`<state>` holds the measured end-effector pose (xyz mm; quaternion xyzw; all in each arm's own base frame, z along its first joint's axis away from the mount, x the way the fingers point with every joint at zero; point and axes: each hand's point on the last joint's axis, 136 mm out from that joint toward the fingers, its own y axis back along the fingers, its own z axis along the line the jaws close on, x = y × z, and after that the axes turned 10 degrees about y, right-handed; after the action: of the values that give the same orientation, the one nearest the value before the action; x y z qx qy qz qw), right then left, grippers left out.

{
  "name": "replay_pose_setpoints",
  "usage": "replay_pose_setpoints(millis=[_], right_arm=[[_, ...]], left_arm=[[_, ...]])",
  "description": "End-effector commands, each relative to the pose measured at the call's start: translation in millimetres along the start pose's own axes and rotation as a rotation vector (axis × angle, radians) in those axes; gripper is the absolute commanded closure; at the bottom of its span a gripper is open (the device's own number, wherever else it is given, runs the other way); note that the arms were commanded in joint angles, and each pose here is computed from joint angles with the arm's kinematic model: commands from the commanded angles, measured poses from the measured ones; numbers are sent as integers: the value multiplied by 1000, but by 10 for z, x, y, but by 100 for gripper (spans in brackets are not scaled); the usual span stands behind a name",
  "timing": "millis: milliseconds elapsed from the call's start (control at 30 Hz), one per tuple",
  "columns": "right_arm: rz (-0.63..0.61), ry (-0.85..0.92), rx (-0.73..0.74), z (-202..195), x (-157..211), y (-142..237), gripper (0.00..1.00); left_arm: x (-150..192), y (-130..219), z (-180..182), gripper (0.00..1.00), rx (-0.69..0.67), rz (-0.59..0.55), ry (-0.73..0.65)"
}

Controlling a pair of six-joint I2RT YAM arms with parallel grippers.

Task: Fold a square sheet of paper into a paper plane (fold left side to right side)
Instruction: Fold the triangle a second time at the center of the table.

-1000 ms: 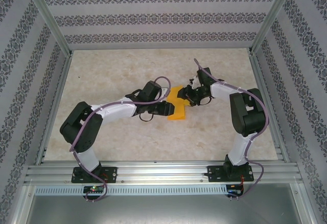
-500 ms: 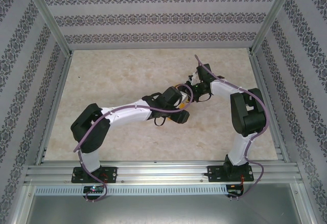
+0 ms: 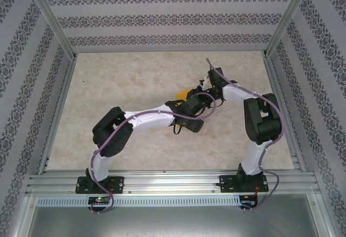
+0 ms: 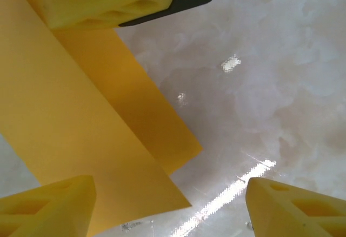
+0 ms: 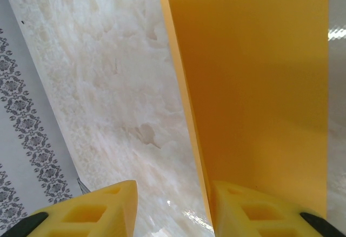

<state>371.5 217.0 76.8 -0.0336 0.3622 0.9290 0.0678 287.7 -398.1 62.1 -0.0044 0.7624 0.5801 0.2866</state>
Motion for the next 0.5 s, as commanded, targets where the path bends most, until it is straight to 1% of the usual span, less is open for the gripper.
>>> replay_pose_setpoints(millis=[0,100,233,267,400,467], right_arm=[[2,-13,-12,35,-30,-19,59],[5,-13,-9,33,-19,-30,59],[8,-14,-1,4,-10,-43,59],[9,-15,0,3,-8,-43,59],[12,-13,8,-12,-6,-53,59],[15,-10,16,-21,1,-58,59]], left_arm=[[6,1,44,29,-102,1,-50],[0,-8,52,35,-129,2,-63],[-13,32,75,46,-145,-4,-66],[-22,51,79,49,-147,-8,-66],[-59,126,80,68,-147,-22,-64],[-68,150,81,75,-146,-26,-65]])
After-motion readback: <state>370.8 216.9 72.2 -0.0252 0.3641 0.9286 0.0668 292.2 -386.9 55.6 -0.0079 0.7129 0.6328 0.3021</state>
